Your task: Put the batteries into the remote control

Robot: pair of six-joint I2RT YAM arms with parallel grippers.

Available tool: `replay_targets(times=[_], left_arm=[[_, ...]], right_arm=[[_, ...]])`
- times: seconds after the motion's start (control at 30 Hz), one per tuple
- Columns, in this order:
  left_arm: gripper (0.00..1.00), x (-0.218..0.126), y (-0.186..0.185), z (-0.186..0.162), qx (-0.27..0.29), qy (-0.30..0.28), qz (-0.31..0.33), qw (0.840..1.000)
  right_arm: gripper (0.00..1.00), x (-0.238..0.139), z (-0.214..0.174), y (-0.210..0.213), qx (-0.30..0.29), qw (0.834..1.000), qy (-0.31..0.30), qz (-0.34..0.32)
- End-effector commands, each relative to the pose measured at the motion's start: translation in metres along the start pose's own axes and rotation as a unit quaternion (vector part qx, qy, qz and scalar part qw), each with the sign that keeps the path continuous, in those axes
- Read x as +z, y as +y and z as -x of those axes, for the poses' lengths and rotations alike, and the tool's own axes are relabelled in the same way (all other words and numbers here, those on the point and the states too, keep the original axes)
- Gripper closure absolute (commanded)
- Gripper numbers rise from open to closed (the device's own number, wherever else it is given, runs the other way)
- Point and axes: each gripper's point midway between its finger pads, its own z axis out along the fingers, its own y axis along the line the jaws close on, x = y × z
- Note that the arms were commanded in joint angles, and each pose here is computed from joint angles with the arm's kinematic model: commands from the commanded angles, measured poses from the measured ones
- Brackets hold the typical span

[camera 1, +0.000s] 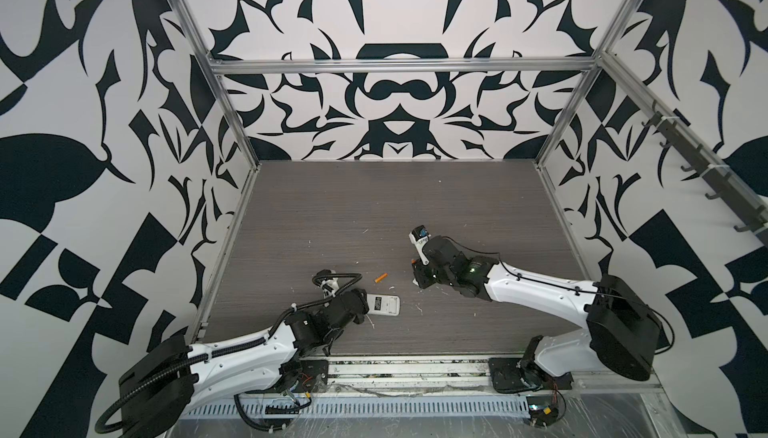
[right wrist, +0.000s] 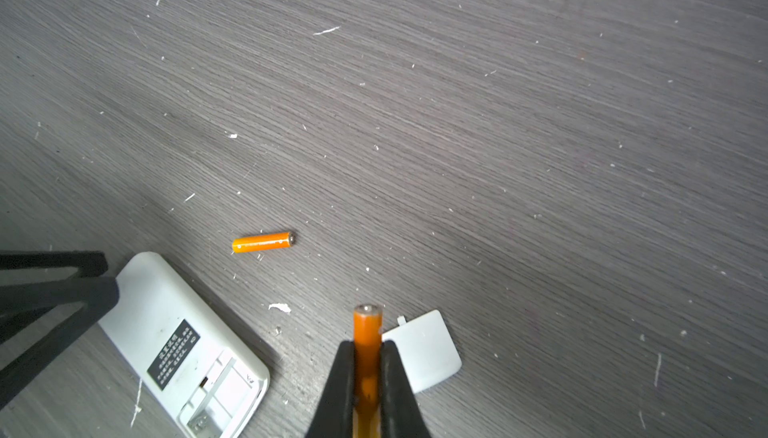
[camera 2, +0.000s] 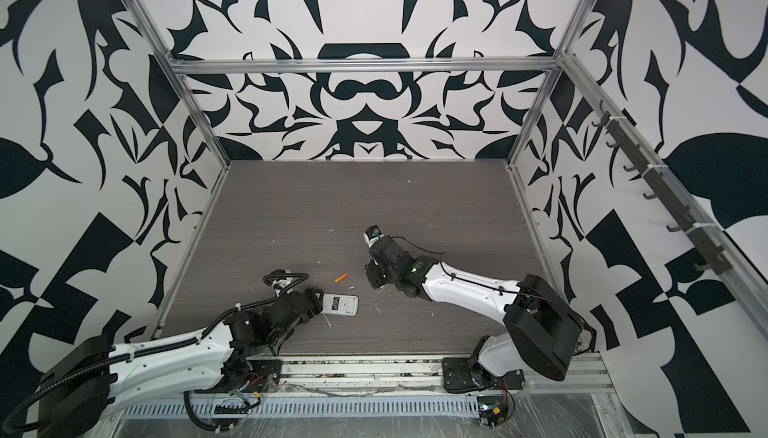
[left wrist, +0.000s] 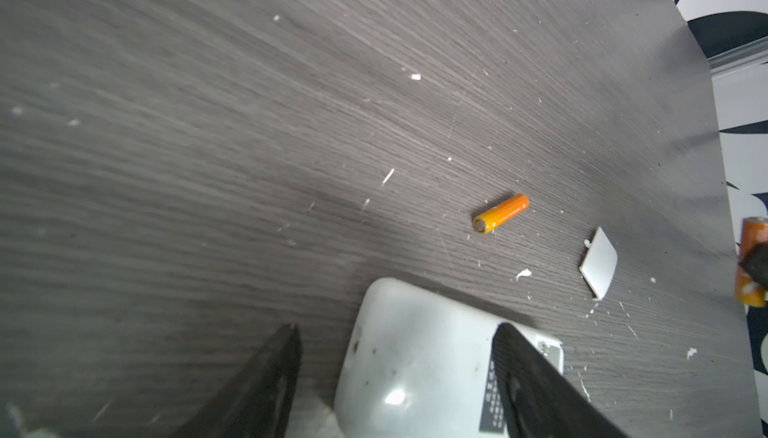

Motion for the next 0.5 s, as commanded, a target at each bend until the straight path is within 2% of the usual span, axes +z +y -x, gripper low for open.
replay_targets(times=[0.0,0.2,0.47], left_arm=[[0.25,0.002,-0.016,-0.002,0.026,0.016,-0.019,0.999],[0.27,0.017,-0.022,-0.024,0.054,0.063,-0.016,0.996],[0.34,0.022,-0.027,-0.037,0.057,0.091,-0.019,0.994]], right_arm=[[1.0,-0.009,0.002,-0.001,0.01,1.0,-0.008,0.004],[1.0,-0.01,-0.002,-0.001,0.011,1.0,-0.004,0.005],[1.0,-0.021,-0.006,-0.001,0.03,0.999,-0.006,0.015]])
